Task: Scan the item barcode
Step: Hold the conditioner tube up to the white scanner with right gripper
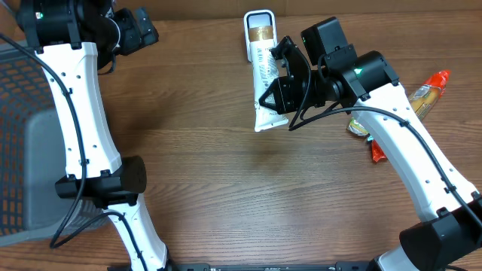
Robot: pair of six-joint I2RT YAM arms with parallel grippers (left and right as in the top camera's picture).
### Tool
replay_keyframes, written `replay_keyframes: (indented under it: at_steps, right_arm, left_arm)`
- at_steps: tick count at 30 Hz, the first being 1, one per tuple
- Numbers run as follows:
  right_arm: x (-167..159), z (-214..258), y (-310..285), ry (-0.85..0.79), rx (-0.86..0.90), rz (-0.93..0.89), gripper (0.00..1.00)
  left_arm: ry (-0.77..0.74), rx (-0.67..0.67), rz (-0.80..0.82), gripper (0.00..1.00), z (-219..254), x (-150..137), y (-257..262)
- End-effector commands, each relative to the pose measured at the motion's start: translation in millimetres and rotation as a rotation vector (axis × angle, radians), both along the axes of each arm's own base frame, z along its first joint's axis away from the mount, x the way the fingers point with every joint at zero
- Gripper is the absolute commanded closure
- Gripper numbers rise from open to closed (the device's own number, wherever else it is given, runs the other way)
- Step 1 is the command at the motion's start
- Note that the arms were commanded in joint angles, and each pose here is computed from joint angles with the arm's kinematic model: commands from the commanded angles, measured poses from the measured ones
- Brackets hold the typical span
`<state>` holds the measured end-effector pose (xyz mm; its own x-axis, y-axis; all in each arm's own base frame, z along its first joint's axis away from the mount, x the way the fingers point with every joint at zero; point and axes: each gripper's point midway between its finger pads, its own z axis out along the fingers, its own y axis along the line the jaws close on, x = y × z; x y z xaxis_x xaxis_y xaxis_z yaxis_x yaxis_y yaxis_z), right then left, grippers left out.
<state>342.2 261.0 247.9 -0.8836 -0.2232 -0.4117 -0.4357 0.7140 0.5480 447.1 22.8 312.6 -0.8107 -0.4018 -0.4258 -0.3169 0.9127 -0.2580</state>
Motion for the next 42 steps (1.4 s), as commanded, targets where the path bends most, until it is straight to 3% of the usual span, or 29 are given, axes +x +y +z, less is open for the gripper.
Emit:
replay_keyframes:
  at_steps: [1, 9, 14, 20, 34, 37, 42]
  right_arm:
    - [9, 31, -12, -0.097, -0.009, -0.089, 0.96]
    - [88, -4, -78, -0.366, -0.491, -0.467, 0.96]
    - [134, -12, -100, -0.562, -0.738, -0.585, 0.96]
    - [187, -25, -102, -0.81, -1.088, -0.381, 0.96]
    - [267, -30, -81, -1.19, -1.409, -0.096, 0.96]
    - [283, -31, -89, -1.258, -1.393, -0.184, 0.96]
    - [295, -60, -94, -1.253, -1.38, -0.127, 0.96]
  left_arm:
    - [-0.027, 0.018, -0.02, 0.0, 11, -5, -2]
    - [-0.027, 0.018, -0.02, 0.0, 11, -5, -2]
    - [-0.027, 0.018, -0.02, 0.01, 11, -5, -2]
    - [-0.027, 0.018, -0.02, 0.0, 11, -5, -2]
    - [-0.027, 0.018, -0.02, 0.0, 11, -5, -2]
    - [-0.027, 0.018, -0.02, 0.01, 11, -5, -2]
    - [-0.027, 0.018, -0.02, 0.0, 11, -5, -2]
